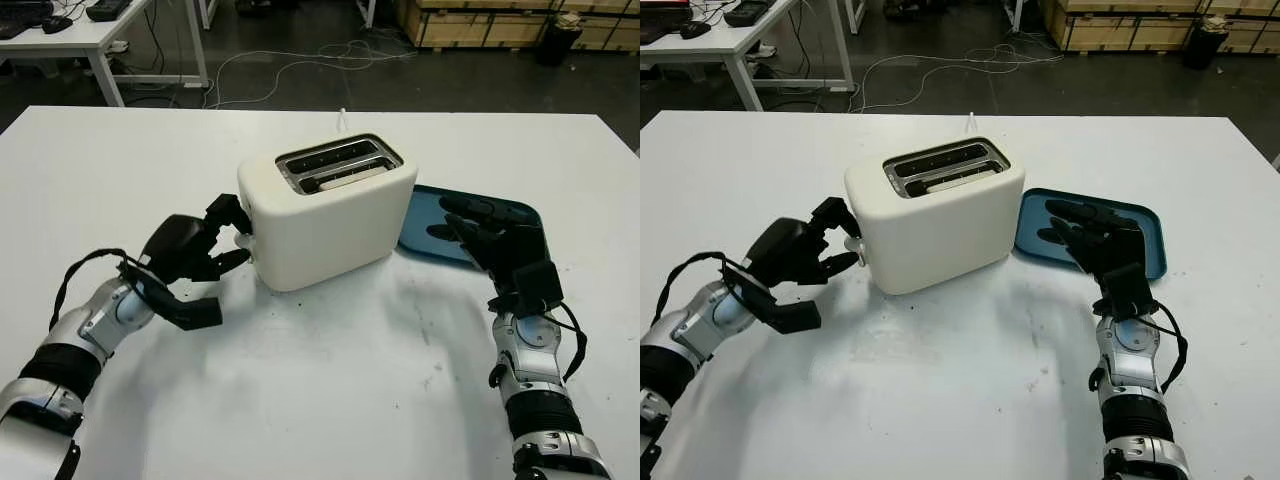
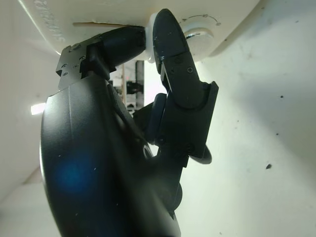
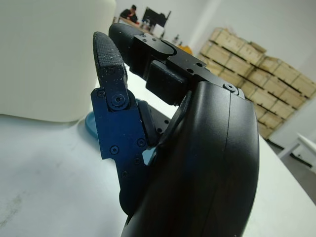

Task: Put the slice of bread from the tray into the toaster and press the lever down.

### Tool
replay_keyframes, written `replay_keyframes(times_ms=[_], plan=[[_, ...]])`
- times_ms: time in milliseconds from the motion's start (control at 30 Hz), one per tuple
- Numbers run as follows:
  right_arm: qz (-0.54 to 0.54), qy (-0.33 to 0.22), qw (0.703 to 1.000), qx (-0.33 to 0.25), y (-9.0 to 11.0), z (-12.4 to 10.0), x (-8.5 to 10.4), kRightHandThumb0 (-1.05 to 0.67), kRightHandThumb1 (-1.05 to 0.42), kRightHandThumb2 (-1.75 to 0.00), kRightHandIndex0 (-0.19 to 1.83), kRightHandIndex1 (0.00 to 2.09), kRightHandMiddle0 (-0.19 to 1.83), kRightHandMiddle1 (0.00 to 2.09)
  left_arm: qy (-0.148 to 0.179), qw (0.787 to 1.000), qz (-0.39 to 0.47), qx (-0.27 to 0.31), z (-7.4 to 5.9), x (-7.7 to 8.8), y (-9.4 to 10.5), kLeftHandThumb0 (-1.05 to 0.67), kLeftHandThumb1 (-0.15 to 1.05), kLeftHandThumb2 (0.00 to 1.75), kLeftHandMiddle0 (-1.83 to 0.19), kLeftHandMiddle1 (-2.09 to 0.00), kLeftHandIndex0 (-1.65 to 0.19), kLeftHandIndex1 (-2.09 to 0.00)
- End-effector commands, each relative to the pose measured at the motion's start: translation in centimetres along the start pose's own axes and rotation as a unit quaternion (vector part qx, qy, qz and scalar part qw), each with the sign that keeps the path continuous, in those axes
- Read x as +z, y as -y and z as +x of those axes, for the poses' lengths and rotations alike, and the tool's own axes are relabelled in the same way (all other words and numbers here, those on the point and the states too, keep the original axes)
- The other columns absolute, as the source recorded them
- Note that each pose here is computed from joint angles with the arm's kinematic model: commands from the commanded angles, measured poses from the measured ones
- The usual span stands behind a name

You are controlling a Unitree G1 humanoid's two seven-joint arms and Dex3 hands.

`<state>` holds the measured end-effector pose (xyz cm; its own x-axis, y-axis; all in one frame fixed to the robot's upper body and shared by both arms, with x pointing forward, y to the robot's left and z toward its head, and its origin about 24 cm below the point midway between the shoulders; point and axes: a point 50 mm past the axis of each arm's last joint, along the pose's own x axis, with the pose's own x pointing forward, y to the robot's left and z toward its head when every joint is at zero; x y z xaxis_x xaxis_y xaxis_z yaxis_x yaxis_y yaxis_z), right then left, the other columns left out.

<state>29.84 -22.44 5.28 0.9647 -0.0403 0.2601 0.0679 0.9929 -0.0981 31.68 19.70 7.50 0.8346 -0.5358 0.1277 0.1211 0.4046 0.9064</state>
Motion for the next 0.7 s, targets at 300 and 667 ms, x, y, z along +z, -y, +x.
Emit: replay_keyframes(times_ms=[300, 667], plan=[[-0.011, 0.017, 1.000, -0.011, 1.2, 0.5, 0.9, -0.53, -0.91, 0.00, 1.29, 0.16, 1.20, 0.00, 0.029, 0.999, -0.026, -0.010, 1.0, 2.2, 2.6, -1.05, 0.92, 0.70, -1.46, -1.75, -1.13, -1.75], [-0.008, 0.013, 1.000, -0.010, 1.2, 0.4, 0.8, -0.52, -0.89, 0.00, 1.28, 0.17, 1.20, 0.00, -0.054, 0.993, -0.017, -0.099, 1.8, 1.7, 8.5, -1.05, 0.92, 0.70, -1.34, -1.71, -1.05, -1.68]])
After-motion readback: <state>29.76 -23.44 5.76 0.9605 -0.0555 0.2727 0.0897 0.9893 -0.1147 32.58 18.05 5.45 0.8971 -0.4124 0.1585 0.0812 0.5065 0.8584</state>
